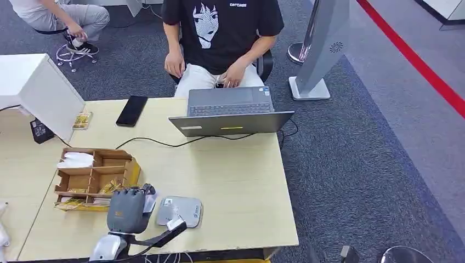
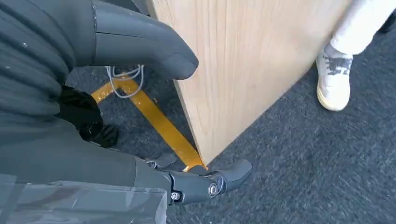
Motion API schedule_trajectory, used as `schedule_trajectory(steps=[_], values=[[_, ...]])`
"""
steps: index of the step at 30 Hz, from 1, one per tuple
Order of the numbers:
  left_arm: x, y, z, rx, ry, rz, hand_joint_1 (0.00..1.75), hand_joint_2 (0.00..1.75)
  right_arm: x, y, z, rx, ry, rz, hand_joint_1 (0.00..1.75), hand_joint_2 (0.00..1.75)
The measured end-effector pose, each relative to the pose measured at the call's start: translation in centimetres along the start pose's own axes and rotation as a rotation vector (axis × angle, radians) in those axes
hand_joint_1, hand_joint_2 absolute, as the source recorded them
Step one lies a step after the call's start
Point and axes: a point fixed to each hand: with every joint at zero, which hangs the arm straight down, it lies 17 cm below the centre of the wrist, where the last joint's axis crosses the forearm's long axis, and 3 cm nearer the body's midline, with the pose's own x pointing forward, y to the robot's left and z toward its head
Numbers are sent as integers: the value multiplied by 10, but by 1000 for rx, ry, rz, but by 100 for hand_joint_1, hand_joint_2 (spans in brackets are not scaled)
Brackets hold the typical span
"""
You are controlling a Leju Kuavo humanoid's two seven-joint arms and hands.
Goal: Pass the card to the sensor for recognition and then transmit it.
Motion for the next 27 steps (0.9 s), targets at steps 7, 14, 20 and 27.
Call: schedule_trajectory(steps=[7, 14, 20, 27], values=[[32, -34, 10, -89, -43, 56, 175, 175, 0, 0, 1, -2, 2, -39, 0, 175], [38, -59, 23, -157, -43, 66, 175, 175, 1, -2, 0, -9, 2, -68, 0, 175], [44, -67, 24, -169, -53, 59, 175, 175, 1, -4, 0, -14, 1, -73, 0, 175], [40, -45, 11, -79, -55, 18, 175, 175, 1, -3, 0, -10, 3, -56, 0, 175]])
